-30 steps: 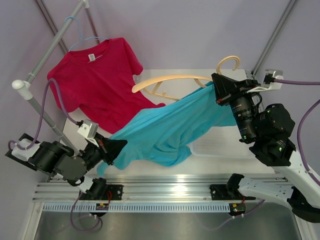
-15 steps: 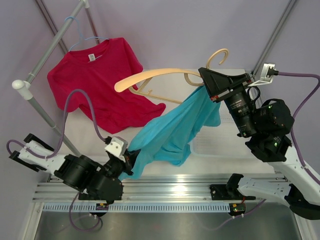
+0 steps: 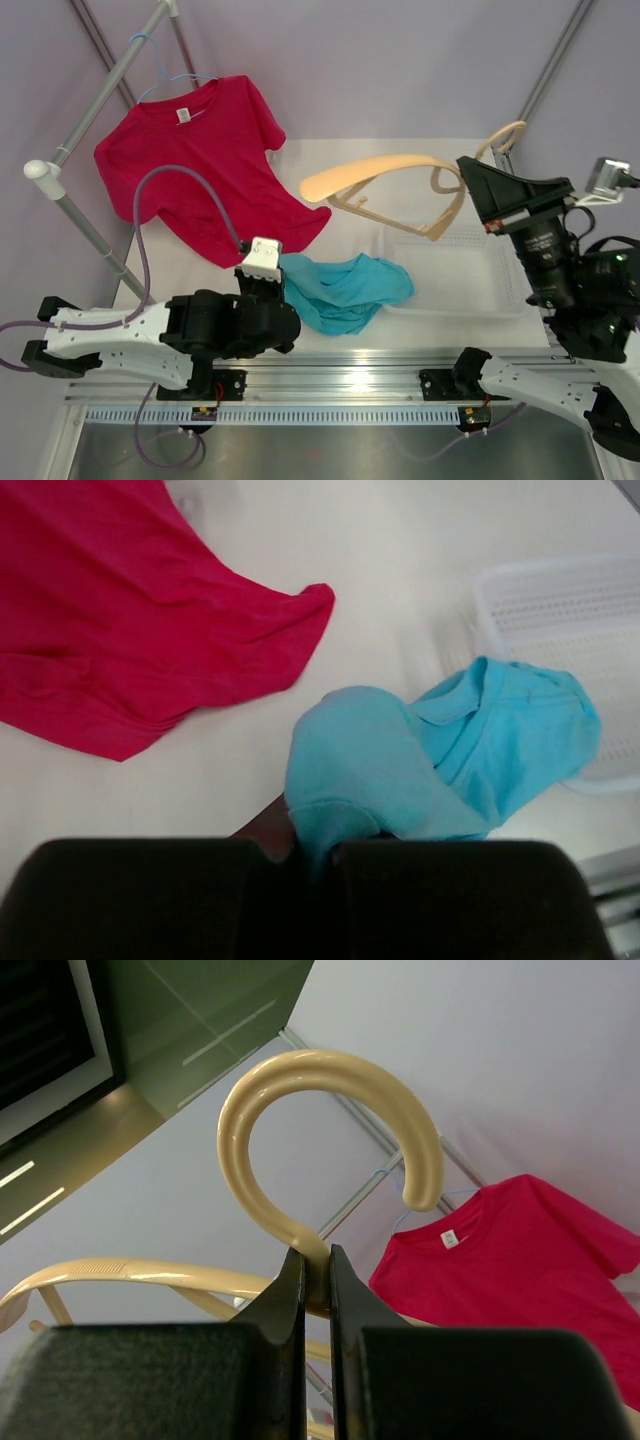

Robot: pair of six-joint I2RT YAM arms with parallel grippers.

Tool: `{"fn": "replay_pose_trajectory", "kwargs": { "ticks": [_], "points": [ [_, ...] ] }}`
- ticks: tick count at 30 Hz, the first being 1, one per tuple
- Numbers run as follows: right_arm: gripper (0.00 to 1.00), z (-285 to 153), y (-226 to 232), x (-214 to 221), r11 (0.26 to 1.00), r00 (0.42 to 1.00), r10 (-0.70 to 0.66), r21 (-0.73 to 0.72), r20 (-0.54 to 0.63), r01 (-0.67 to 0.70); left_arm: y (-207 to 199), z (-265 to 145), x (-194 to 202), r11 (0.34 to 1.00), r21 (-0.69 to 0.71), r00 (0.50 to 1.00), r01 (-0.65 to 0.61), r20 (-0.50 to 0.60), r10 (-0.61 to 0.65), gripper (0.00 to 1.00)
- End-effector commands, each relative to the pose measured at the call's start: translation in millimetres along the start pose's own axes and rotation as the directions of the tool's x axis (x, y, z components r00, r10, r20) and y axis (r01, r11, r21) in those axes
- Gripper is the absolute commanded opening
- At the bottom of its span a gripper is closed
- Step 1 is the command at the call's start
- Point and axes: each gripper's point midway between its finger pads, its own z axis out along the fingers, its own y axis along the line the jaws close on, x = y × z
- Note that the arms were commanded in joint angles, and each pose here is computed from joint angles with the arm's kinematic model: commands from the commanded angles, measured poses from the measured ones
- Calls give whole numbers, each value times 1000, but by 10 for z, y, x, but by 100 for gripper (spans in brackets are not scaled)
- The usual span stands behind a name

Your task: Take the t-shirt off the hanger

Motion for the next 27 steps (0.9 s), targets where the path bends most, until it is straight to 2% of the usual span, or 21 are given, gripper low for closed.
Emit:
{"fn": "replay_pose_trajectory", "kwargs": {
  "ticks": [1, 4, 5, 6, 9, 13, 16, 20, 25, 27],
  "points": [
    [0, -351, -106, -416, 999, 994, -23, 50, 103, 18, 77, 36, -390, 990, -52, 989, 129, 77, -125, 0],
    [0, -622, -233, -565, 994, 990, -71, 90, 120, 60, 190, 65, -702, 980, -95, 978, 173, 136, -159, 0],
    [0, -669, -293, -565, 991, 989, -90, 111, 114, 77, 222, 70, -775, 986, -107, 983, 131, 144, -115, 0],
    [0, -745, -310, -620, 990, 987, -101, 115, 123, 87, 197, 81, -901, 981, -98, 976, 167, 157, -150, 0],
    [0, -823, -432, -612, 981, 984, -140, 154, 114, 121, 359, 211, -1099, 973, -146, 976, 181, 148, -159, 0],
    [0, -895, -508, -596, 974, 980, -169, 171, 101, 150, 656, 442, -1162, 946, -271, 980, 178, 139, -144, 0],
    [0, -906, -529, -578, 972, 979, -178, 173, 96, 160, 682, 550, -1120, 942, -293, 985, 162, 113, -134, 0],
    [0, -901, -570, -512, 970, 979, -188, 174, 82, 171, 420, 737, -966, 961, -231, 988, 149, 72, -136, 0],
    [0, -908, -670, -336, 964, 977, -212, 173, 32, 203, -64, 974, -596, 988, -42, 989, 145, -1, -145, 0],
    [0, -939, -726, -287, 957, 973, -233, 180, 10, 227, -211, 1040, -469, 989, 14, 989, 145, -23, -144, 4]
  ]
}}
